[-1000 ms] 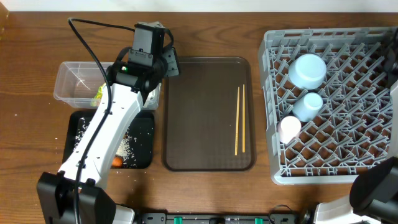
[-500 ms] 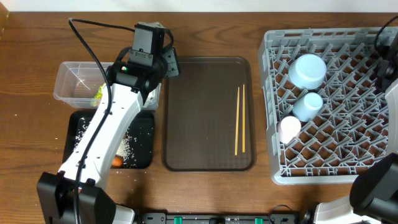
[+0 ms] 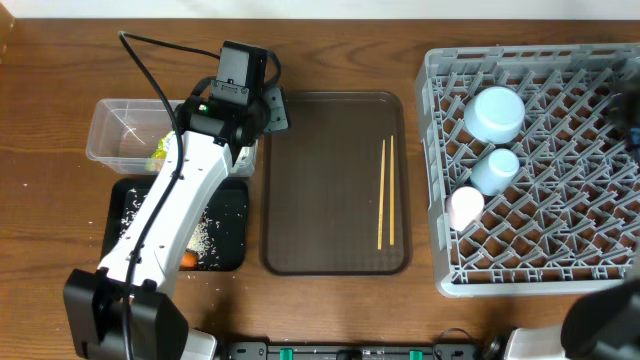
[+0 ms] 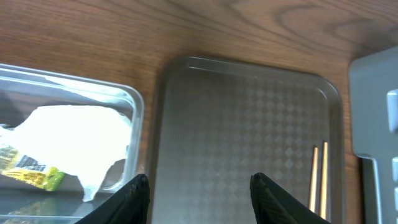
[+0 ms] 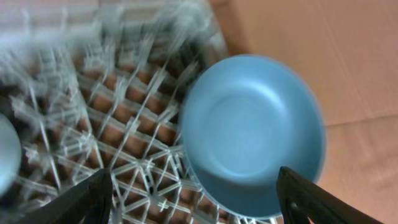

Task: Sort waste into correct bins and load items into the dishwasher rack
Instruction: 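Carry the blue plate right over the dishwasher rack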

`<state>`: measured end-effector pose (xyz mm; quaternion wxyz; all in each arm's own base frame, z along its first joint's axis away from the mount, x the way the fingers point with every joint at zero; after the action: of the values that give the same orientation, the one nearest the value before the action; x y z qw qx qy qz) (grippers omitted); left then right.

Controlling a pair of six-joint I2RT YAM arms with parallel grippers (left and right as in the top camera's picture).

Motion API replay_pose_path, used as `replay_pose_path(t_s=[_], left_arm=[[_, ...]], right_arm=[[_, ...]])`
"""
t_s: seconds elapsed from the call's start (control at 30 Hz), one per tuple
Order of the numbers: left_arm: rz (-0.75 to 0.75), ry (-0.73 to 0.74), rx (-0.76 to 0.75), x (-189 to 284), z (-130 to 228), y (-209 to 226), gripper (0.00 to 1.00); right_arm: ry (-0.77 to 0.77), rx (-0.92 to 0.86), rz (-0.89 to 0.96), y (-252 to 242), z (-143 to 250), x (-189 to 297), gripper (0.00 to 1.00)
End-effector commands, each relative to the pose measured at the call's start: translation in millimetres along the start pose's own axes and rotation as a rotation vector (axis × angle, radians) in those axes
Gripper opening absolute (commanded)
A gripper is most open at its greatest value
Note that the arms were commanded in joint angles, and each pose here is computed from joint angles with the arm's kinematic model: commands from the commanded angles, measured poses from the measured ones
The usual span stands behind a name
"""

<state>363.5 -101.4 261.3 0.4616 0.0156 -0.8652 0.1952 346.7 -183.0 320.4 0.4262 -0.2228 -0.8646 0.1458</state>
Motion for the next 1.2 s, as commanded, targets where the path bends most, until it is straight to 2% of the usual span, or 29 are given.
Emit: replay_pose_path(t_s=[0.0,0.13,0.2,0.23,0.3,0.43,0.53,0.8,0.9,1.17], left_arm=[[0.017,0.032,-0.009,-3.6,3.7,-0.9,0.53],[0.014,0.041,-0.013,-4.0,5.8,-1.5,0.53],[0.011,0.045,-0.013,-4.1,6.4,-1.3,0.54],[0.012,0.045,-0.013,-4.1,6.4,-1.2,0.63],[0.01,0.048,-0.013,-4.1,6.8,-1.0,0.7],[0.01,0.048,-0.013,-4.3,6.9,-1.0,0.73],[0.008,0.05,-0.013,-4.2,7.2,-0.7,0.74],[-0.017,0.088,-0.013,-6.9,12.9,3.1,0.75],[-0.025,0.1,-0.013,-9.8,14.6,4.2,0.8],[-0.026,0.101,-0.013,-10.5,14.9,4.4,0.83]], right_arm=[[-0.114,-0.364,-0.04,-50.5,2.4,34.2,0.76],[-0.082,-0.581,-0.112,-91.3,36.4,24.9,0.75],[-0.064,-0.684,-0.149,-110.3,55.3,16.5,0.79],[-0.062,-0.729,-0.18,-119.0,64.6,11.4,0.79],[-0.058,-0.789,-0.253,-130.7,80.9,1.7,0.77],[-0.028,-0.883,-0.372,-141.0,107.2,-13.3,0.7],[0.018,-0.917,-0.368,-143.3,119.4,-18.0,0.71],[0.042,-0.973,-0.377,-140.1,121.2,-19.6,0.72],[0.05,-0.975,-0.383,-137.6,122.8,-21.3,0.72],[0.065,-0.995,-0.395,-127.0,129.2,-33.9,0.73]])
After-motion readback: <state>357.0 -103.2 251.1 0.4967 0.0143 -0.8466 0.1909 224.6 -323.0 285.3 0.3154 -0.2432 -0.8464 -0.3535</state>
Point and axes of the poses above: each gripper's point midway between its finger pads, its own x axis back along the fingers, its own y axis along the line the jaws close on, z = x × y, the point moved 9 cm from there along x, back along the fingers, and after that the axes turned 9 degrees about x, right-handed, at the moved point
